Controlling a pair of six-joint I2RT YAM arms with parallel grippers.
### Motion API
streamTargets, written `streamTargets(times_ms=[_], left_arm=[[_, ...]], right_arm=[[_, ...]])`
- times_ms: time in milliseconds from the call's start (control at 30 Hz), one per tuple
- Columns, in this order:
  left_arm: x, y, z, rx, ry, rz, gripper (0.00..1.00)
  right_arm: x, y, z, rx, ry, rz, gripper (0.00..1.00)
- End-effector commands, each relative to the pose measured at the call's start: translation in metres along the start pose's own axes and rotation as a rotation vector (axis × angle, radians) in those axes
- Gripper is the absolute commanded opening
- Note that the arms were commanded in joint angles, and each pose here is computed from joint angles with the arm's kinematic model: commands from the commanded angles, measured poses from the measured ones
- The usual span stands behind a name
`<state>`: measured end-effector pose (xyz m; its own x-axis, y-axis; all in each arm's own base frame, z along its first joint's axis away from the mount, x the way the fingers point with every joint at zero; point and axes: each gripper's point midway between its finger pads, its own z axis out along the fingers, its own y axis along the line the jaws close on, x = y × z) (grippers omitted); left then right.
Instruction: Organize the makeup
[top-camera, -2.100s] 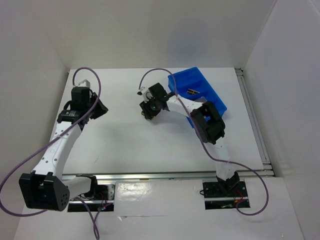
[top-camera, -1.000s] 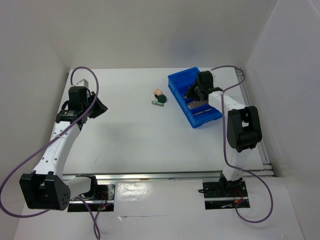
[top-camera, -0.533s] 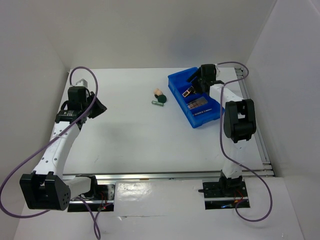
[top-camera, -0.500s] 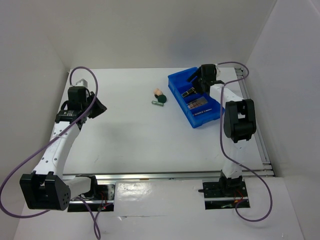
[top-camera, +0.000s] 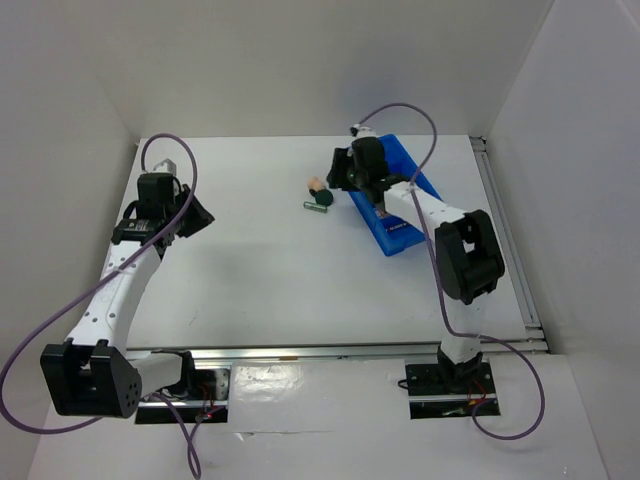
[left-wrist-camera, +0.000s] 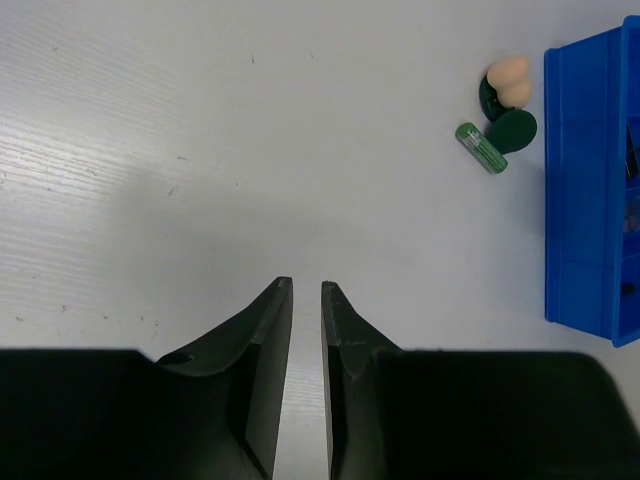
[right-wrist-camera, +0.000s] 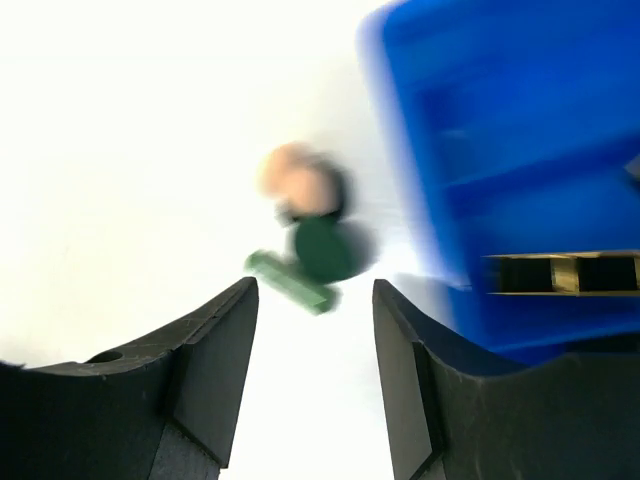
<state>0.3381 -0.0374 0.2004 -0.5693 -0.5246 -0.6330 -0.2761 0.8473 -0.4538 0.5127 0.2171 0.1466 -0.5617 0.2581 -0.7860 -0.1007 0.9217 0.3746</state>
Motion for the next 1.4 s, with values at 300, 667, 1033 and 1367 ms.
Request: streamTargets(times_ms=[300,667,1033,1367], left_arm=[[-0.015,-0.003,-0.004,0.004,-0.028,0.011,0.31],[-0.01,0.0,-0.004,-0.001,-0.02,0.01,0.31],[-0.007,0.0,0.002,0.007,0.001,0.028,0.31],[0.002,0.001,0.015,0.013,0.05,0.043,0.31]], right_arm=[[0.024,0.088,0.038,-0.145,0.102,-0.453,0.54],[0.055,0.078,0.071,-0.088,0.154,-0.474,0.7],[0.046,0.077,0.106,0.026,0.051,-0.523,0.69],[0.071,0.066,0.138,0.069,0.079,-0.579,0.51]])
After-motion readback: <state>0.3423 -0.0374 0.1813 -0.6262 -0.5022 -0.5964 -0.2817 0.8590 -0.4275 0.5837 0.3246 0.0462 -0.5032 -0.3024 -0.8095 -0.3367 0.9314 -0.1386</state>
